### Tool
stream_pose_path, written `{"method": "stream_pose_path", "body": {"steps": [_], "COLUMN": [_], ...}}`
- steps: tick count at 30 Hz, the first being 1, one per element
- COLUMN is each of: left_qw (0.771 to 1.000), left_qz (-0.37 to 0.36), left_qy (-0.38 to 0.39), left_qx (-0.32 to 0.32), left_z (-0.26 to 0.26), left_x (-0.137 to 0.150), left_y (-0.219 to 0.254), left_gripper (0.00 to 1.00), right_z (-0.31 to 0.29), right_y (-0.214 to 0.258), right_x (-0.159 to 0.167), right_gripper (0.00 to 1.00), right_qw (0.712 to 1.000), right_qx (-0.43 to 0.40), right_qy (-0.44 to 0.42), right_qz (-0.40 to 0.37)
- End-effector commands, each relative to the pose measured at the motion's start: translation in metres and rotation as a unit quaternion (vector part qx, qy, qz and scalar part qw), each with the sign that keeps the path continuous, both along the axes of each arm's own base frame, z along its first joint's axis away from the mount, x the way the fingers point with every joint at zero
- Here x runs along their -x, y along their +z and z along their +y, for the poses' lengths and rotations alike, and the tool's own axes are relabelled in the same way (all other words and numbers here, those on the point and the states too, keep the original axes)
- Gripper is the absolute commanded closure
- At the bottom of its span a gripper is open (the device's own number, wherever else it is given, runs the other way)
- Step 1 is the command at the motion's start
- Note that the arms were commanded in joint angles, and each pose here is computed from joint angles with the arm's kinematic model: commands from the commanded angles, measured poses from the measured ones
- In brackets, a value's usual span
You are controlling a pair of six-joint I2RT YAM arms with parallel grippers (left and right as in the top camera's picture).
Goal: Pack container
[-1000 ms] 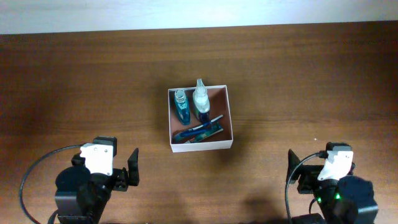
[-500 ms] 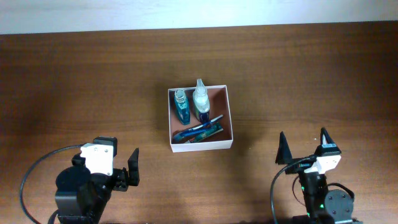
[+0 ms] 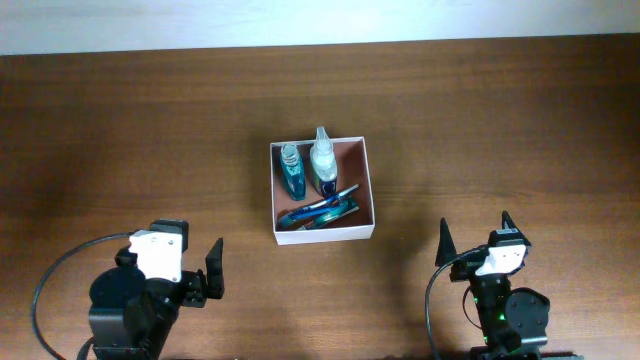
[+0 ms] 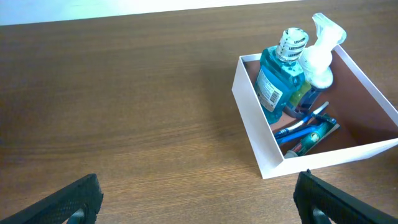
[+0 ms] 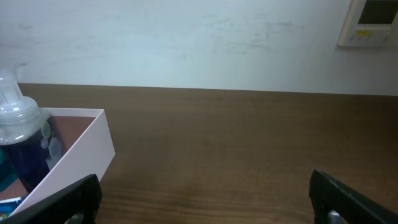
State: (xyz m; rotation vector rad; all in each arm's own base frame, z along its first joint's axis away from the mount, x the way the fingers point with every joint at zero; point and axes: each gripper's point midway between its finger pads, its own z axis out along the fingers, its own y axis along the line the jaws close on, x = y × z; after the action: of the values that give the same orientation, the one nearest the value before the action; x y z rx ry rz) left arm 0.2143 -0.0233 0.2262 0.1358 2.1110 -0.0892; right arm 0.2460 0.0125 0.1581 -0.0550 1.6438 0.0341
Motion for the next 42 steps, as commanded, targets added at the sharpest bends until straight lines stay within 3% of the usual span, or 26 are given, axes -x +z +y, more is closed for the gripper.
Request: {"method": "stream_pose_path", "body": {"steps": [1, 19, 20, 25, 32, 36, 39, 42], "left_qw": [1.000, 1.000, 1.000, 0.999, 0.993, 0.967, 0.954, 0.959], "left_qz": [0.000, 0.000, -0.001, -0.004, -0.112, -0.254, -0.294, -0.279], "left_qy": [-0.002, -0.002, 0.005, 0.009, 0.015, 0.013, 0.008, 0.004], "left_qx": [0.010, 0.010, -0.023, -0.030, -0.026, -0.033, -0.050, -0.059], "left_z": [-0.002, -0.002, 0.006, 0.009, 0.009, 0.008, 0.007, 0.007], "left_x": [0.001, 0.001, 0.001, 0.016, -0.001, -0.027, -0.031, -0.032], "left_y": [-0.001, -0.001, -0.002, -0.013, -0.054, -0.043, -0.040, -0.049], "left_gripper": [0.01, 0.01, 0.01, 0.01, 0.01, 0.01, 0.01, 0.01], "right_z": [0.000, 0.000, 0.000, 0.000, 0.000, 0.000, 0.000, 0.000], "right_y": [-0.002, -0.002, -0.002, -0.002, -0.002, -0.002, -0.002, -0.002], "right_x": [0.000, 0.000, 0.000, 0.000, 0.000, 0.000, 0.000, 0.000], "right_gripper": [0.01, 0.01, 0.01, 0.01, 0.01, 0.01, 0.01, 0.01], "right_qw": [1.000, 1.000, 1.000, 1.000, 1.000, 1.000, 1.000, 1.000], "right_qx": [0.003, 0.003, 0.003, 0.003, 0.003, 0.003, 0.003, 0.003], "right_qy": [0.003, 0.003, 0.003, 0.003, 0.003, 0.003, 0.003, 0.003], "right_qz": [0.001, 0.001, 0.001, 0.001, 0.001, 0.001, 0.001, 0.001]}}
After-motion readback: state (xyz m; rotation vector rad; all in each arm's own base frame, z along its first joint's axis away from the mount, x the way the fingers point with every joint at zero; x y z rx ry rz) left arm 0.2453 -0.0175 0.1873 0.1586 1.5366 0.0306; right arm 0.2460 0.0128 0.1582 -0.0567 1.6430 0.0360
